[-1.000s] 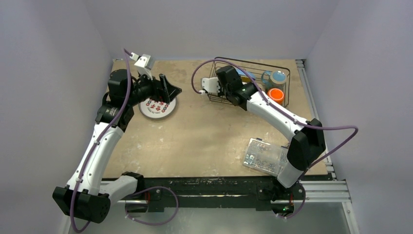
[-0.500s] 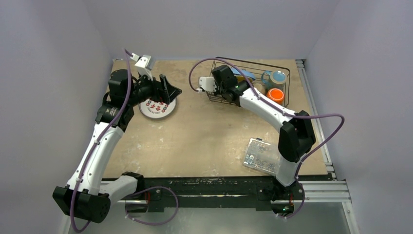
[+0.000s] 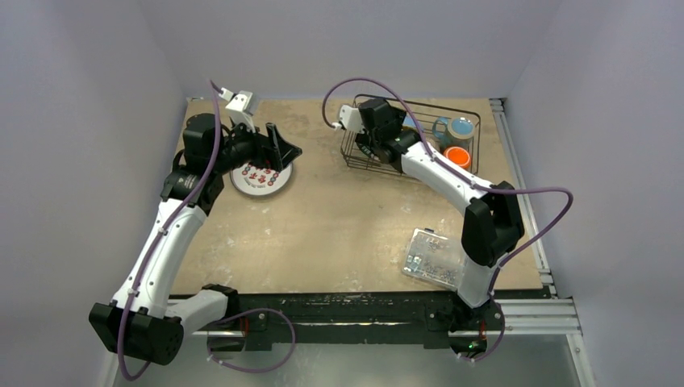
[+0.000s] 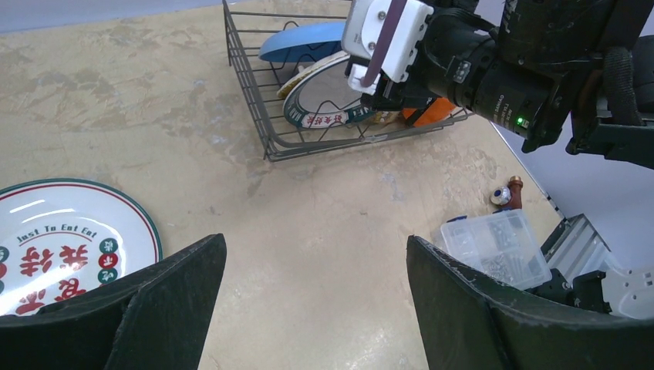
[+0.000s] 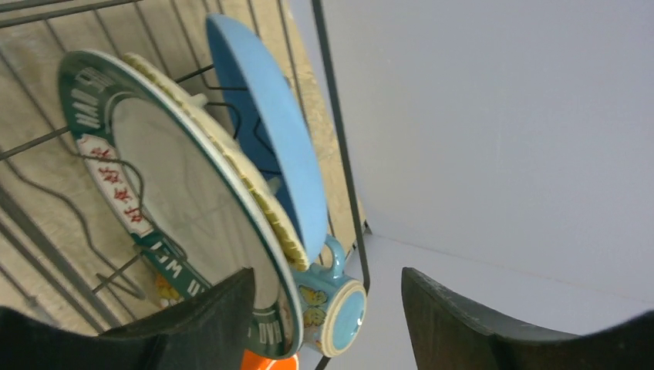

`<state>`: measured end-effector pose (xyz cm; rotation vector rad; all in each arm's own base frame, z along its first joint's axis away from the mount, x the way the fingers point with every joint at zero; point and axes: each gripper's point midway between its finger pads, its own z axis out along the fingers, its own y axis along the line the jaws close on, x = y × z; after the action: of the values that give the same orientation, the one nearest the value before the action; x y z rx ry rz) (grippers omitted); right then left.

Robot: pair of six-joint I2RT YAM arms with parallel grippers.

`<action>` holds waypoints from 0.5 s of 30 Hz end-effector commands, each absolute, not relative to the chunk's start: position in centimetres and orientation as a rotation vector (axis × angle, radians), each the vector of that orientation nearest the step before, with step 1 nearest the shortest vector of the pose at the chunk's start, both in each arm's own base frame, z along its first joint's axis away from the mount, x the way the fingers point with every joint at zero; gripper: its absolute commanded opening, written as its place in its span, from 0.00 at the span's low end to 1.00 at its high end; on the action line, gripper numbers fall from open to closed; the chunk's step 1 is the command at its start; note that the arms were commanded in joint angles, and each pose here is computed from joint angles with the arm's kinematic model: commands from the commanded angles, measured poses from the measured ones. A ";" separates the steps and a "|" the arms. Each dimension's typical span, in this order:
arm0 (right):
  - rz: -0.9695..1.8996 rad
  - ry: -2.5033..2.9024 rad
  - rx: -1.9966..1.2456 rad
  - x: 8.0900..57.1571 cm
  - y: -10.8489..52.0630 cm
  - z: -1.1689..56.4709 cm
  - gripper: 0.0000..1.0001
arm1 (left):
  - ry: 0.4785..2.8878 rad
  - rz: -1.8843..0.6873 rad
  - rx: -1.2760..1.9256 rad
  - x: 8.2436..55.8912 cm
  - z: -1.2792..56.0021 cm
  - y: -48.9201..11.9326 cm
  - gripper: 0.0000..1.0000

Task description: Load the mixed dishes into the dish rack

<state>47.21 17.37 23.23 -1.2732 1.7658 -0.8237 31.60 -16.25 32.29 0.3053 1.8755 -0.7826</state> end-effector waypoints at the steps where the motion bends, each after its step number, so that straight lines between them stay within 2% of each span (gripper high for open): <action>1: -0.863 1.729 -0.956 48.2 16.2 28.5 0.80 | 1.820 -0.804 0.320 31.7 34.4 -16.6 0.86; 2: -0.871 1.732 -0.916 48.2 15.9 28.8 0.96 | 1.822 -0.804 0.319 31.8 34.4 -16.6 0.86; 3: -0.870 1.736 -0.882 48.1 15.6 29.0 0.98 | 1.823 -0.803 0.320 31.8 34.3 -16.6 0.86; 7: -0.772 1.760 -0.751 46.5 14.9 29.6 0.99 | 1.832 -0.805 0.316 31.9 34.2 -16.6 0.86; 11: -0.473 1.739 -0.590 43.7 15.9 31.4 0.99 | 1.833 -0.815 0.307 31.9 34.2 -16.6 0.86; 15: -0.077 1.723 -0.264 39.9 16.6 32.5 0.99 | 1.842 -0.825 0.298 32.1 34.0 -16.6 0.86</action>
<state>42.93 15.18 27.83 -0.6907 1.8104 -0.5392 31.89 -16.44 31.72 0.2902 1.8992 -0.8012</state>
